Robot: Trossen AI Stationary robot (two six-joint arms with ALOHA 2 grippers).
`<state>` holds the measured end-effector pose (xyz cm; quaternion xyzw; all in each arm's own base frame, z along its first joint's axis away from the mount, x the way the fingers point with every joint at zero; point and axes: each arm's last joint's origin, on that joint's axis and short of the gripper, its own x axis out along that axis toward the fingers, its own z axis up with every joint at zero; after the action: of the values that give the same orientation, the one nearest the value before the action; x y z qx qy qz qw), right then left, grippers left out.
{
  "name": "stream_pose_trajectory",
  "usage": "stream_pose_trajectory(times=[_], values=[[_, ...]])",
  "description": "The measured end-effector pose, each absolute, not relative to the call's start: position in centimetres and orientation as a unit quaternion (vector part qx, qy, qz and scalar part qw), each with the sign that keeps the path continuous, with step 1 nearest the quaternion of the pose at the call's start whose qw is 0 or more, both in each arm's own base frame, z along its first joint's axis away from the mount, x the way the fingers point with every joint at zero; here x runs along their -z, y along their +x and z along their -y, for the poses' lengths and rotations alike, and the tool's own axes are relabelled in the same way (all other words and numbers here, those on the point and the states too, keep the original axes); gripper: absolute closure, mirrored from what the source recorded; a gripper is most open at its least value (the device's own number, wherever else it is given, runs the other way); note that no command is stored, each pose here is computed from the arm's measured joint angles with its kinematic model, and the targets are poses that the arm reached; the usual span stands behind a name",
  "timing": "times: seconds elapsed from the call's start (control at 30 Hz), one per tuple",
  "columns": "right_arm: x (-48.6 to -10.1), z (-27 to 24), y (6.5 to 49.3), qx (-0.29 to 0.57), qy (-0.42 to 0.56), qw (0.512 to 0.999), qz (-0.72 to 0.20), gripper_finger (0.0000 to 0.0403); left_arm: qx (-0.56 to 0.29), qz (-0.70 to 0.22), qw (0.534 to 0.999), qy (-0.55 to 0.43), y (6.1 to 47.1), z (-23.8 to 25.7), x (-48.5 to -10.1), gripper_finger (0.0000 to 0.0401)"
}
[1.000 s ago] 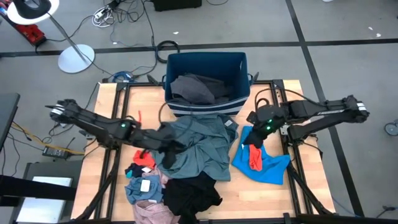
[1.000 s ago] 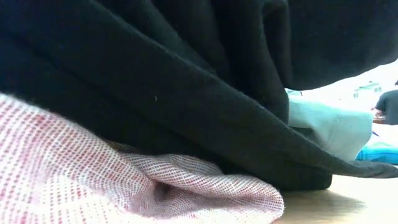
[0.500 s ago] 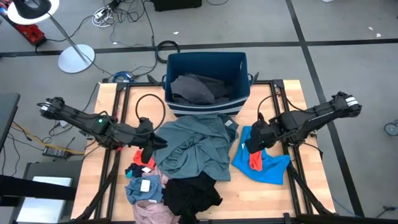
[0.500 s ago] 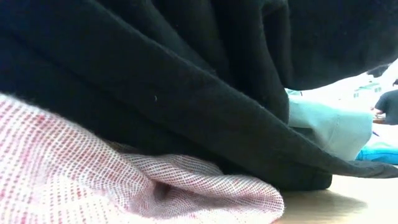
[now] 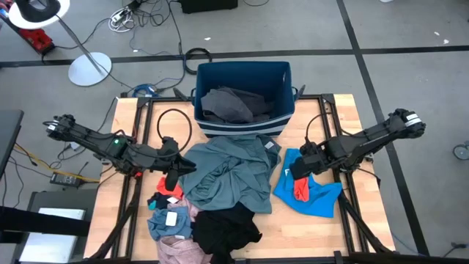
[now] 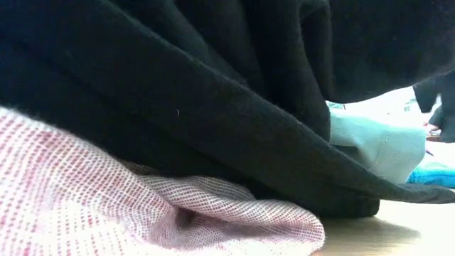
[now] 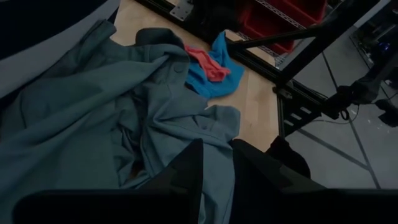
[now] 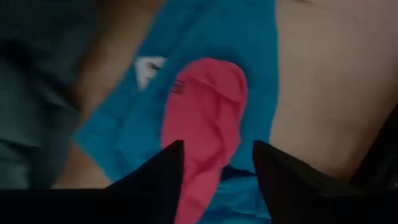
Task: Sort clothes
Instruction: Put the orange sock into the blue bin
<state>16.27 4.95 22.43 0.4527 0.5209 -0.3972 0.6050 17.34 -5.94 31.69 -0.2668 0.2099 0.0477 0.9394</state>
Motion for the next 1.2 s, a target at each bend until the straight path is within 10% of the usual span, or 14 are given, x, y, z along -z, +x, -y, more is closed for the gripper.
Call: stream_pose_trajectory(times=[0.4, 0.83, 1.2], values=[[-18.1, -4.9, 16.3, 0.365, 0.485, 0.607, -0.513, 0.0171, -0.052, -0.214, 0.946, -0.238, 17.3, 5.9, -31.6, 0.0309], [-17.9, -5.1, 16.2, 0.328, 0.486, 0.601, -0.544, 0.0389, -0.081, -0.204, 0.948, -0.232, 17.3, 5.7, -31.6, 0.0309], [-27.6, -4.9, 16.4, 0.352, 0.428, 0.627, -0.548, 0.04, -0.09, -0.198, 0.957, -0.189, 17.3, 5.6, -31.6, 0.0309]])
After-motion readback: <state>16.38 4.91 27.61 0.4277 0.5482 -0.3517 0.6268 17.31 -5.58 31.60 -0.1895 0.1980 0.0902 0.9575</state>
